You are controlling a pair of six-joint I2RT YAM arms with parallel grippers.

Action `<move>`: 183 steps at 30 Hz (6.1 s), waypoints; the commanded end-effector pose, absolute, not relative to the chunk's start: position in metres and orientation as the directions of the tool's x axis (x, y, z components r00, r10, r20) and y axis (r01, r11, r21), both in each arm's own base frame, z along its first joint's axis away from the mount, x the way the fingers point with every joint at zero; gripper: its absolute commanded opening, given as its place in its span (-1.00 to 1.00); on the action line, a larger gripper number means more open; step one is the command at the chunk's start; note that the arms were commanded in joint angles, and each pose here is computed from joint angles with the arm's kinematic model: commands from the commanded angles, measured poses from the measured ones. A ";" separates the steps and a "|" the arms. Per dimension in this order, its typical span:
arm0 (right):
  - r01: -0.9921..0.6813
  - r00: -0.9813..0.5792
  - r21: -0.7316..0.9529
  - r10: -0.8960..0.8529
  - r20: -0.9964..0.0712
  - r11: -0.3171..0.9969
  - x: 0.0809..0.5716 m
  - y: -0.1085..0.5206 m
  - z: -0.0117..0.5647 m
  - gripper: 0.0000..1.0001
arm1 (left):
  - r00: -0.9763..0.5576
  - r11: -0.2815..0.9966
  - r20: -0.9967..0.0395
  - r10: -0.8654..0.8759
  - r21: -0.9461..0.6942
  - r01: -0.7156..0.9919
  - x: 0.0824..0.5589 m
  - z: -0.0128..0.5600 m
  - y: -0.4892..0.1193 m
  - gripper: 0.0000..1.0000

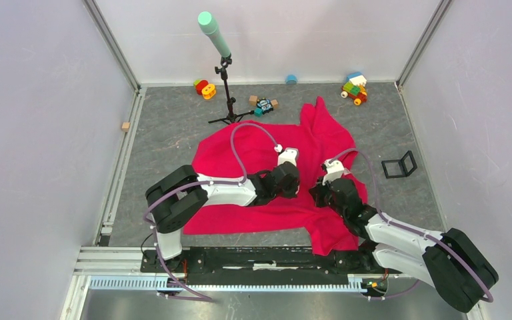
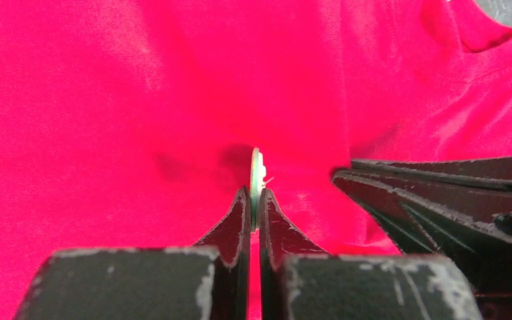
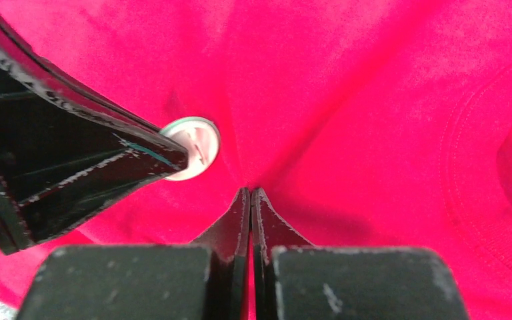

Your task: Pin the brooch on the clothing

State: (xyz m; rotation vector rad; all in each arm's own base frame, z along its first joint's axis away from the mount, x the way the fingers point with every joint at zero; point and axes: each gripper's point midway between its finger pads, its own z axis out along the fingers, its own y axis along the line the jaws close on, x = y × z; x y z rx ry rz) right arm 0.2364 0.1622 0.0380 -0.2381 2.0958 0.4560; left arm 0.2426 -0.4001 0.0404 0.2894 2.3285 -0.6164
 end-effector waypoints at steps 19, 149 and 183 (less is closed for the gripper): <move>-0.522 -0.510 0.325 0.017 -0.860 0.788 0.230 0.204 0.050 -1.00 | -0.704 0.834 -0.706 0.078 -0.340 0.434 0.240 0.045 -0.422 -0.95; -0.535 -0.561 0.218 -0.150 -0.814 0.816 0.206 0.177 -0.005 -1.00 | -0.669 0.641 -0.741 -0.055 -0.540 0.545 0.227 0.092 -0.428 -0.95; -0.515 -0.481 0.217 -0.069 -0.874 0.829 0.202 0.165 0.012 -1.00 | -0.641 0.902 -0.702 0.311 0.004 0.432 0.241 0.060 -0.381 -0.96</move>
